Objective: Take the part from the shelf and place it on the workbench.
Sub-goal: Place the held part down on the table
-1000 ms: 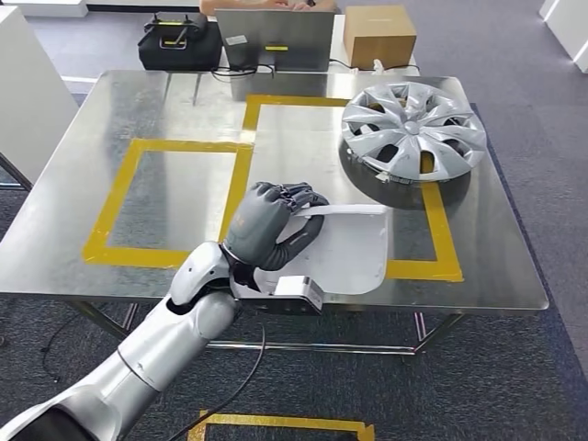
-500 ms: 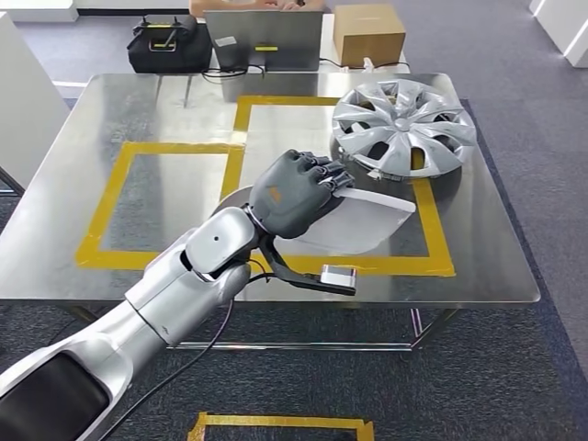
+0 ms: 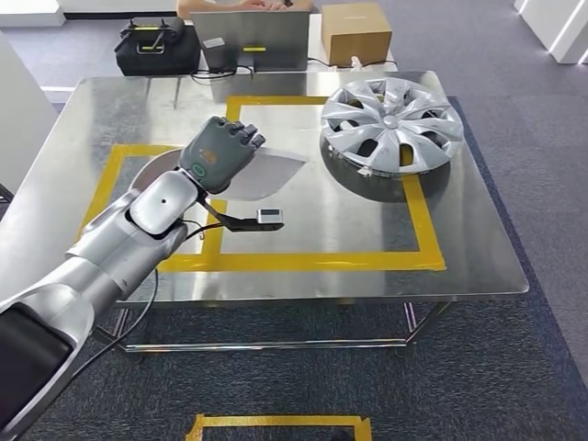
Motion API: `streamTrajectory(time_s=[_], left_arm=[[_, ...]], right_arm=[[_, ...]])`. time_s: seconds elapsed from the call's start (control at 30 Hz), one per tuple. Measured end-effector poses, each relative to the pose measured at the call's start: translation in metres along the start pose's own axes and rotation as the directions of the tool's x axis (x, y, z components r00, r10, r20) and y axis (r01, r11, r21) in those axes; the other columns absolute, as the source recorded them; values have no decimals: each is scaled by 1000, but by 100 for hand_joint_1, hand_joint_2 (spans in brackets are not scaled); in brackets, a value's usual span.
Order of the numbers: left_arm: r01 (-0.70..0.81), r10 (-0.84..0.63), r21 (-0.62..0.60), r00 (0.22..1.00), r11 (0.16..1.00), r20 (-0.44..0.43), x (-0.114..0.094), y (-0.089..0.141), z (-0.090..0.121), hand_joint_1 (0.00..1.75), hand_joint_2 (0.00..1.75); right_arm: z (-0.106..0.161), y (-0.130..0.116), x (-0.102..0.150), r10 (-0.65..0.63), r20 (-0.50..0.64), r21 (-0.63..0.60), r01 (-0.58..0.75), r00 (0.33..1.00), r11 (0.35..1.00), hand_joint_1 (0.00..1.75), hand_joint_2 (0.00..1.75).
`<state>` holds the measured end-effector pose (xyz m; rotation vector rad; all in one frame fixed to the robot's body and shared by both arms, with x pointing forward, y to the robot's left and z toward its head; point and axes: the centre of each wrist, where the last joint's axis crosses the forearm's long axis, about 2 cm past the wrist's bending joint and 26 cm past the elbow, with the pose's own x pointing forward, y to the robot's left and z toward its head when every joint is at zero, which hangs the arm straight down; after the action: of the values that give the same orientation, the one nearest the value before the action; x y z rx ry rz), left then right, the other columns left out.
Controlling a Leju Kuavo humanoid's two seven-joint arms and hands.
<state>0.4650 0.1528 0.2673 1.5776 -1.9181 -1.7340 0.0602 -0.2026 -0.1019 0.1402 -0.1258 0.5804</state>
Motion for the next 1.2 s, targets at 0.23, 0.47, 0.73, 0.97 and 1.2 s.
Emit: streamTrajectory(time_s=[0.23,0.47,0.73,0.97,1.2], left_arm=[[29,-68,-232,985,972,-161,-50,-35,41,175,175],[-22,-115,-396,941,918,-318,-98,-59,90,175,175],[-35,-131,-429,927,902,-350,-119,-75,130,175,175],[-63,-54,-338,944,939,-327,-101,-78,127,175,175],[-146,78,-197,945,970,-318,-73,-76,112,175,175]], right_arm=[[0,-1,1,-7,0,-6,7,1000,1000,0,0],[0,0,0,-12,-13,-7,12,1000,1000,0,0],[0,2,1,-11,-28,-8,11,1000,1000,0,0],[0,2,3,-8,-16,-9,7,1000,1000,0,0],[0,2,6,7,-11,-14,-7,1000,1000,0,0]])
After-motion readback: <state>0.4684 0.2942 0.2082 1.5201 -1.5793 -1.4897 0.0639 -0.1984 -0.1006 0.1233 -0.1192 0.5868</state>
